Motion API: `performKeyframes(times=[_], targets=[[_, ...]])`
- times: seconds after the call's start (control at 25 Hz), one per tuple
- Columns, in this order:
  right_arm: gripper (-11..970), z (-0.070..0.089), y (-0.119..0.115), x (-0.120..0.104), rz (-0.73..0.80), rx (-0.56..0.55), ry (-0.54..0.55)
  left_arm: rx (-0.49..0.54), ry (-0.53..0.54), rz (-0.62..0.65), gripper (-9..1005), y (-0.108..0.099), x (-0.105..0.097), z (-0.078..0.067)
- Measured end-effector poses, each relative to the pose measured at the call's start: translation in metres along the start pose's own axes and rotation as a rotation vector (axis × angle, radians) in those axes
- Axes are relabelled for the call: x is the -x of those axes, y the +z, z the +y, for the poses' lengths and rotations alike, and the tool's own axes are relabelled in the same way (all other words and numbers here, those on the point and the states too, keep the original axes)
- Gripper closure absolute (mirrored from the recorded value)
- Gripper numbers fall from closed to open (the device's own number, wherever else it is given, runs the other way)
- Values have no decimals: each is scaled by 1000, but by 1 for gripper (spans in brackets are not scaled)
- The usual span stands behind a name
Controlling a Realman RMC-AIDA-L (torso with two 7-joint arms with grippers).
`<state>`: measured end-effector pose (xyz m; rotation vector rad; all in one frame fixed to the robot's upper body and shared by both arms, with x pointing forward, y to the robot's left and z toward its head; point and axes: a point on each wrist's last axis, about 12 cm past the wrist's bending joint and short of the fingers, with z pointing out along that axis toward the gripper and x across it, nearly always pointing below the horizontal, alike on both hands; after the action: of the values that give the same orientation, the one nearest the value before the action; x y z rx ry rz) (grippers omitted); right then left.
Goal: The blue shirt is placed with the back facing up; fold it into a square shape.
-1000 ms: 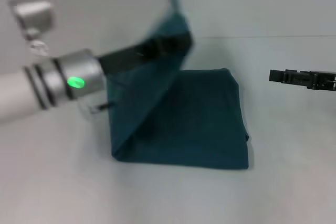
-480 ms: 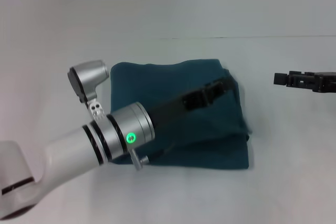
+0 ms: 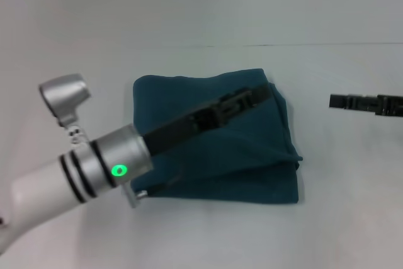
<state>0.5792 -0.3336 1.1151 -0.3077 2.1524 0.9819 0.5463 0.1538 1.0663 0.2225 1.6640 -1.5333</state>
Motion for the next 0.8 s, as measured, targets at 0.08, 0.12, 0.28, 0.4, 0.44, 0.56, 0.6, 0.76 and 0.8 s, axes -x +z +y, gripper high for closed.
performKeyframes(times=[0.08, 0.12, 0.28, 0.4, 0.44, 0.56, 0.6, 0.76, 0.8], targets=[[153, 0, 3, 0, 40, 3, 46, 11, 15, 12, 503, -9, 6, 3], [153, 0, 5, 0, 58, 5, 64, 16, 35, 20, 479, -15, 11, 4], [153, 1, 12, -2, 122, 20, 147, 19, 124, 33, 334, -39, 24, 3], [153, 3, 18, -3, 139, 36, 181, 20, 204, 45, 158, -61, 33, 0], [153, 3, 20, -4, 141, 39, 191, 19, 226, 54, 129, -67, 35, -1], [153, 6, 30, -5, 154, 46, 215, 9, 284, 94, 44, -84, 40, -4], [153, 7, 34, -7, 163, 41, 226, 8, 306, 114, 45, -91, 40, -5], [153, 6, 45, -10, 191, 11, 255, -4, 391, 209, 49, -110, 33, -10], [153, 6, 46, -11, 194, 6, 263, -4, 396, 217, 49, -111, 33, -10]])
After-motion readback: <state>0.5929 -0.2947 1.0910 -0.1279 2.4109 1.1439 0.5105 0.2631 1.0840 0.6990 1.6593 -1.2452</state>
